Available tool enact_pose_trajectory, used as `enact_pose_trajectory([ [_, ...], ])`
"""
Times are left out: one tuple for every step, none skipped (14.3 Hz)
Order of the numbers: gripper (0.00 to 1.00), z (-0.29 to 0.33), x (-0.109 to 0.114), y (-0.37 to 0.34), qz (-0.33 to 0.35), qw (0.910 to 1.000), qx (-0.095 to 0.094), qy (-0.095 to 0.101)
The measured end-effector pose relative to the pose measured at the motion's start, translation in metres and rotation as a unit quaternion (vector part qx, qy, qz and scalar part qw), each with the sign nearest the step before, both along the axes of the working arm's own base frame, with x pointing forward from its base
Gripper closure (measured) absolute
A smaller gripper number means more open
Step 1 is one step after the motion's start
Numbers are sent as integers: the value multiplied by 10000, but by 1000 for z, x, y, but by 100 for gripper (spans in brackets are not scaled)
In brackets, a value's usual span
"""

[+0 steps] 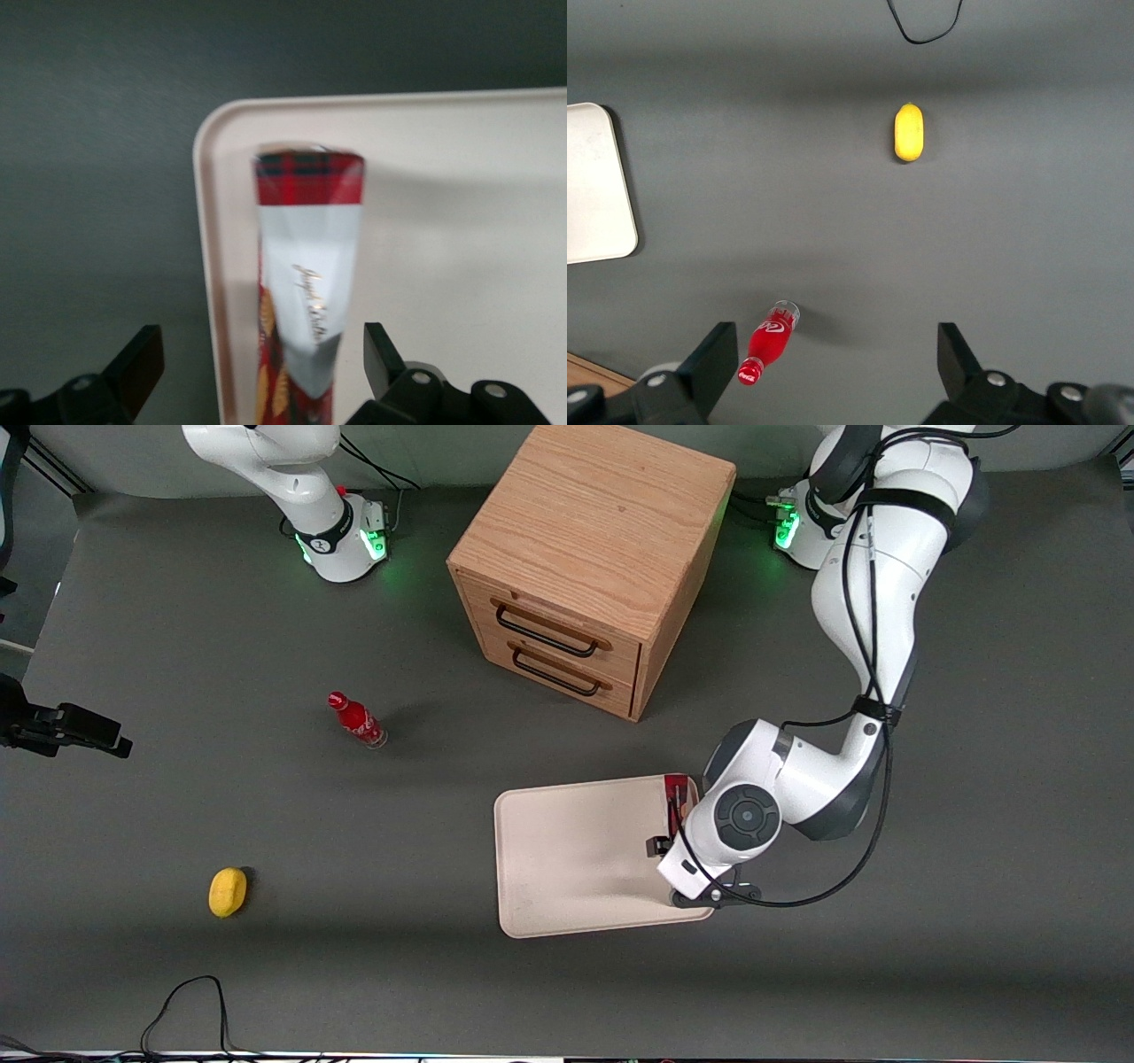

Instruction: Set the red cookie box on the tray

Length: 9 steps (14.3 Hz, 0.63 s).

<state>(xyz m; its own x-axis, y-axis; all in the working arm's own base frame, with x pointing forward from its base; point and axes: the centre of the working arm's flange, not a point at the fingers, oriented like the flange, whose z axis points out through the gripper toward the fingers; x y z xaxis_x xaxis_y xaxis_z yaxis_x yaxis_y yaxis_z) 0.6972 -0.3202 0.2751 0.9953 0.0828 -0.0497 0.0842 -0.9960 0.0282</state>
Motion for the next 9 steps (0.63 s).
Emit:
enact_pose_trajectory([
  [0, 17, 5, 16, 98, 9999, 9, -56],
  [0, 36, 8, 32, 183, 9998, 28, -113],
  [0, 59, 8, 49, 255, 9995, 56, -187],
  [0, 83, 4, 67, 297, 9992, 107, -249],
  [0, 108, -3, 83, 303, 9989, 167, -321],
  [0, 134, -14, 100, 329, 9985, 226, -387],
  [0, 157, -27, 118, 361, 9981, 262, -415],
  [0, 177, -43, 136, 333, 9982, 296, -401],
  [0, 194, -59, 155, 269, 9984, 352, -360],
])
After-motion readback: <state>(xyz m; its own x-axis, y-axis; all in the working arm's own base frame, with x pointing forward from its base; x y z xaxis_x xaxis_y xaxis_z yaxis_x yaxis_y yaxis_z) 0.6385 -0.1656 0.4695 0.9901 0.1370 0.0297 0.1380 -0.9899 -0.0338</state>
